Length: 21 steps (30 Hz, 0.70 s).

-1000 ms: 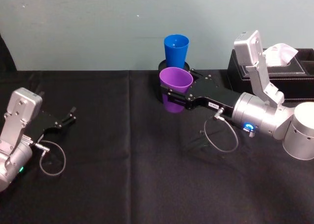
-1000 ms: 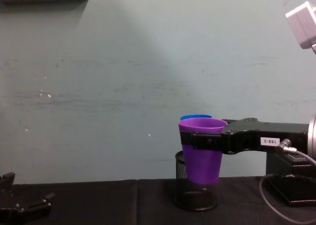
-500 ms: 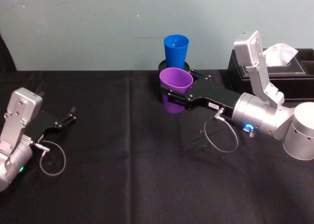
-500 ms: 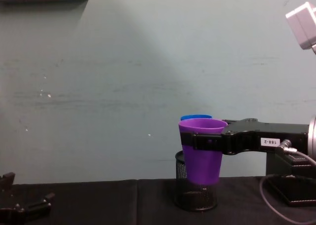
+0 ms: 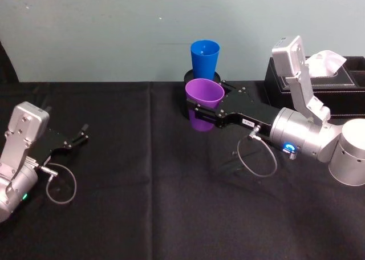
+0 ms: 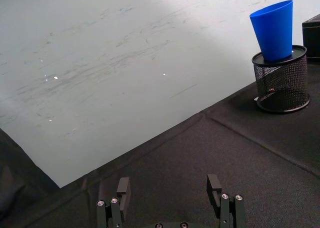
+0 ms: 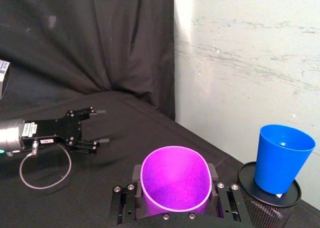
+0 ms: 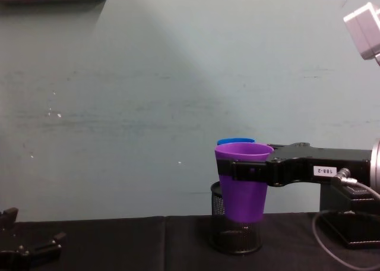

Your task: Pick up one cup with a gripper and tap it against the other cup.

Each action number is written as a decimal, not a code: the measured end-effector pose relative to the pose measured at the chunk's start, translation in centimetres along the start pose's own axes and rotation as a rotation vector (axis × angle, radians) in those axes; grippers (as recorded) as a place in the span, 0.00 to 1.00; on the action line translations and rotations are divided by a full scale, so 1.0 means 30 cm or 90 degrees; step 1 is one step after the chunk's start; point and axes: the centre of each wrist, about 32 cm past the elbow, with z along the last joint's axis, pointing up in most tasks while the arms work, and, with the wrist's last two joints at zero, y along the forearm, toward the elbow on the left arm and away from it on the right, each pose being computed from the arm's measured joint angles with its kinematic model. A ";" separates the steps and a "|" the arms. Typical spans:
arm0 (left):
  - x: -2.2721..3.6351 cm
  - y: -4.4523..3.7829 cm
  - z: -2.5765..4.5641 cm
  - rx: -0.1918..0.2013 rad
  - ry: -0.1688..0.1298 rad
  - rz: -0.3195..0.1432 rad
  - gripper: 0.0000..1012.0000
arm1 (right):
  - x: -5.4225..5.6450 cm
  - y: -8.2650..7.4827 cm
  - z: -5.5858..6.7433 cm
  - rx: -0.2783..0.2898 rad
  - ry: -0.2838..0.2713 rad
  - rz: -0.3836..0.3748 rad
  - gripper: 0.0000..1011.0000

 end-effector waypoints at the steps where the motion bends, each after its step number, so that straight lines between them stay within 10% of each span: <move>1: 0.000 0.000 0.000 0.000 0.000 0.000 0.99 | 0.000 0.000 0.000 0.000 0.000 0.000 0.72; 21: 0.000 0.000 0.000 0.000 0.000 0.000 0.99 | 0.000 0.000 0.000 0.000 0.000 0.000 0.72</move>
